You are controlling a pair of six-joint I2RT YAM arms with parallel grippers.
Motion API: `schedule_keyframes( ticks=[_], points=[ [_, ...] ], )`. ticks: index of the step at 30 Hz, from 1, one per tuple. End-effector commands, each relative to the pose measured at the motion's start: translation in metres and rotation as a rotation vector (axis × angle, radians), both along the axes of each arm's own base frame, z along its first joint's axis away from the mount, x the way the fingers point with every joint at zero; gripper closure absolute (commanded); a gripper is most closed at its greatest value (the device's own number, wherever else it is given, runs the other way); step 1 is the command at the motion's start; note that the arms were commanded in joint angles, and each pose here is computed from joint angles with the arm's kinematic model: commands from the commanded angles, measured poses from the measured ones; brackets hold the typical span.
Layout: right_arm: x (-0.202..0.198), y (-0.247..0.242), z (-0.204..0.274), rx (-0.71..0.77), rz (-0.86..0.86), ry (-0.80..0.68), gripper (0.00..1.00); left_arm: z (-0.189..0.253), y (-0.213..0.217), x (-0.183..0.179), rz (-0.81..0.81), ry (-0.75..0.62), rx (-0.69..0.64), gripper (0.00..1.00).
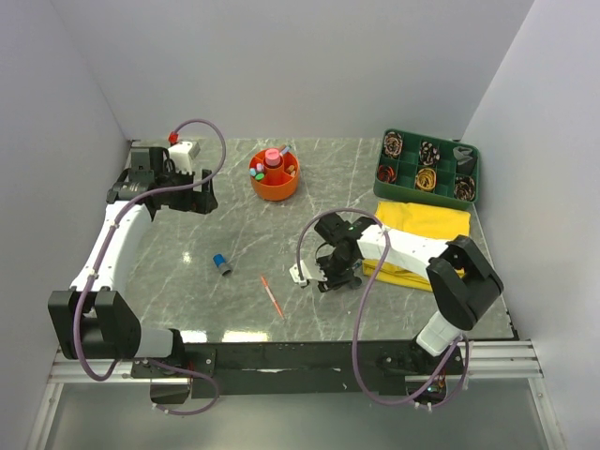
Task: Sort the stationery into containers
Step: Pick up the pen from the center of the board.
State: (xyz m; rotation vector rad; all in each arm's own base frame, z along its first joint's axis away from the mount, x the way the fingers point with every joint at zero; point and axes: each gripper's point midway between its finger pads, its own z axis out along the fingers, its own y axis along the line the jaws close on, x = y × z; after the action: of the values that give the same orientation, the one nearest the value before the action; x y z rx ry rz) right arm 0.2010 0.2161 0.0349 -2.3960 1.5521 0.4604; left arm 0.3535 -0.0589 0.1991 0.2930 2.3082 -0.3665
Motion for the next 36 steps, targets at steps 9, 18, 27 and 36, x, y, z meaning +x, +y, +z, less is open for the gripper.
schedule_keyframes(
  ticks=[9, 18, 27, 36],
  points=[
    [0.012, 0.003, -0.016, -0.043, 0.044, -0.068, 0.55, 0.009, 0.008, 0.012, 0.04, -0.035, -0.051, 0.0],
    [0.004, -0.006, -0.033, -0.094, 0.054, -0.029, 0.68, 0.005, 0.011, 0.017, 0.05, -0.027, -0.06, 0.01],
    [0.029, 0.026, -0.005, 0.019, 0.005, -0.082, 1.0, 0.005, 0.013, 0.022, 0.057, -0.036, -0.06, 0.01],
    [0.127, 0.116, 0.115, 0.442, -0.208, -0.197, 1.0, 0.007, 0.016, 0.03, 0.061, -0.051, -0.065, 0.01]
  ],
)
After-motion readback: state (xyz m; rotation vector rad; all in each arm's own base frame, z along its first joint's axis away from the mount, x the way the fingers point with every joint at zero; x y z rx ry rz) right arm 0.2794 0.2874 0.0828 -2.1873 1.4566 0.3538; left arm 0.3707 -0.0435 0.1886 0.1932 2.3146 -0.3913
